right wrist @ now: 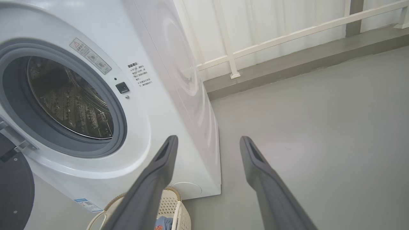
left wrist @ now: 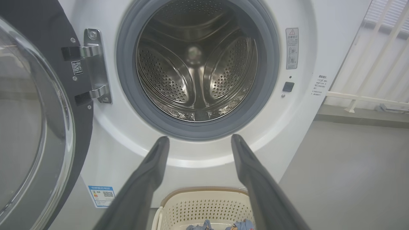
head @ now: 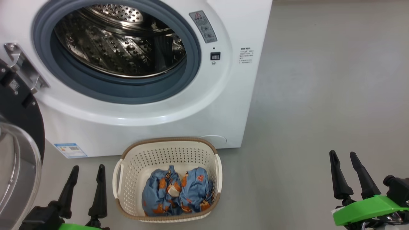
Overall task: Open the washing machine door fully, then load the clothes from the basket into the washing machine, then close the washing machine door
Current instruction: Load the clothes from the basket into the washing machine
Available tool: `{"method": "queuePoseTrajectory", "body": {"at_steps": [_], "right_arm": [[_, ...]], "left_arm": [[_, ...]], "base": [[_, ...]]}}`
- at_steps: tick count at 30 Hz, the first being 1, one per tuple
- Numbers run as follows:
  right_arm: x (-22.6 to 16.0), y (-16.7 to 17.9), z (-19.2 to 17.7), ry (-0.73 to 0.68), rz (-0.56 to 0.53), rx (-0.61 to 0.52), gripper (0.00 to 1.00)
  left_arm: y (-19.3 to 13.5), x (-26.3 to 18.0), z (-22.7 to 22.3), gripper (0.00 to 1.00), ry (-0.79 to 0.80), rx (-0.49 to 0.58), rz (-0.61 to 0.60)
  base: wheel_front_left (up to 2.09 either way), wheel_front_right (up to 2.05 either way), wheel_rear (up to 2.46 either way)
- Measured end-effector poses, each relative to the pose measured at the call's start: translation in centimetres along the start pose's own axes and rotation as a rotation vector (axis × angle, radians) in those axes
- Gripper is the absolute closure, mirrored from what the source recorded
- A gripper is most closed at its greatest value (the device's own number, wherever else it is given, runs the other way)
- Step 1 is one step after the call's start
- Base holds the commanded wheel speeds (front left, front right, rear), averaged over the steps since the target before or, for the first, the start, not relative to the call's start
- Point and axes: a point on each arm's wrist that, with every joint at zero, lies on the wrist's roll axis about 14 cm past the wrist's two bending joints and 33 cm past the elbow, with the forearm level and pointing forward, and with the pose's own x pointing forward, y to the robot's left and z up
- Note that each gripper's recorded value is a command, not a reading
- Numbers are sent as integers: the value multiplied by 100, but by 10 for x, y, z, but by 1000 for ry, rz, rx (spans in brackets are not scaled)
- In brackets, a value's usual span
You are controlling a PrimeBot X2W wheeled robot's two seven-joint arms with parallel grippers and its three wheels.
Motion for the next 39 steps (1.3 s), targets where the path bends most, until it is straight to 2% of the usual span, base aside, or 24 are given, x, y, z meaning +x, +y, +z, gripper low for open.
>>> {"method": "queuePoseTrajectory", "body": {"at_steps": [19, 31, 39], "right_arm": [[7, 9, 1, -6, 24, 7, 0], [16, 7, -12, 23, 6, 23, 0], [38, 6, -20, 34, -3, 29, 0]], "left_arm": [[-11, -2, -10, 0, 30, -30, -26], [-22, -5, -82, 0, 246, -104, -24], [-24, 12, -129, 0, 398, -86, -42]], "base": [[29, -29, 0], [0, 0, 0], [0, 0, 0]]}}
